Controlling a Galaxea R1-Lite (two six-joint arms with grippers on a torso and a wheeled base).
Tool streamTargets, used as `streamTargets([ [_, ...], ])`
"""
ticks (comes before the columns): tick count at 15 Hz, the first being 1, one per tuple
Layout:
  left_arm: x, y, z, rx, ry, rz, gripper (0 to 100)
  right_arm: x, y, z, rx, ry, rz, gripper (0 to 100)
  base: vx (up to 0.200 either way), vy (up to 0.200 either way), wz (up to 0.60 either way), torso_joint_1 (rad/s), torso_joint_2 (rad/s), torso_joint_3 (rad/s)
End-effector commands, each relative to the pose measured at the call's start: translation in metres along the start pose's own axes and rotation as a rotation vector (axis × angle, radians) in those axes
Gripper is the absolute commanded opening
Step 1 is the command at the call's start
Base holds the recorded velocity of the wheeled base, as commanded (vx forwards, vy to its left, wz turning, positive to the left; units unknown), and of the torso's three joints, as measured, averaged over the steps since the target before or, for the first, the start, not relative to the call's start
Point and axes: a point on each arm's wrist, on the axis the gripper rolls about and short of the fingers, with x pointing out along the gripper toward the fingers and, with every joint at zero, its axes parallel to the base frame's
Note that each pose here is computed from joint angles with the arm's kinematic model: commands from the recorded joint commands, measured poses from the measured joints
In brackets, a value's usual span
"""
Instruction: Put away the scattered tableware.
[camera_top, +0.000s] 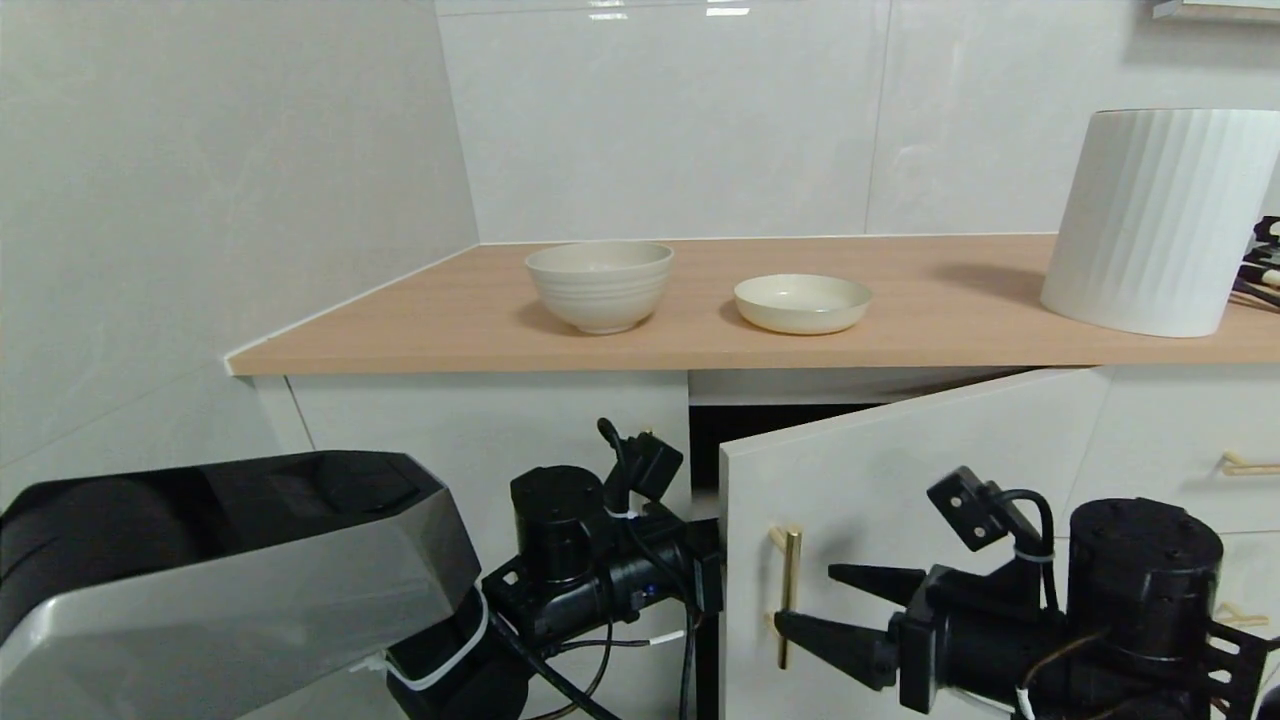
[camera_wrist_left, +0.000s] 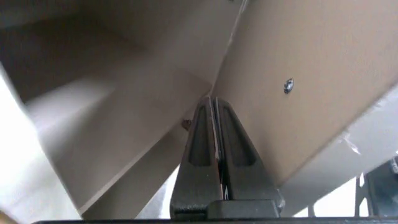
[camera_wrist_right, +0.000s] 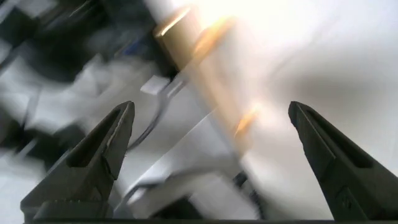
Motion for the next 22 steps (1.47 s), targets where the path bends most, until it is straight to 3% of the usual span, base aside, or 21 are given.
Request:
streamTargets([
  [1,-0.001,0.001,0.001,0.0,-0.005,0.013,0,-0.021,0.014,-0.007,-0.007,0.031,0.071,100,0.0,0.0,0.0,0.0,0.0,0.0],
  [7,-0.004,-0.001,0.0,-0.004,0.005,0.015,0,-0.033,0.042,-0.033,-0.029,0.152,0.203,100,0.0,0.0,0.0,0.0,0.0,0.0],
  [16,-0.001,-0.005,-0.003,-0.004,0.012,0.006,0,-0.034,0.044,-0.036,-0.035,0.166,0.215,100,-0.178,0.0,0.0,0.002,0.0,0.004],
  [22,0.023,0.003,0.008,-0.003,0.01,0.002,0,-0.034,0.045,-0.038,-0.035,0.175,0.218,100,0.0,0.0,0.0,0.0,0.0,0.0],
])
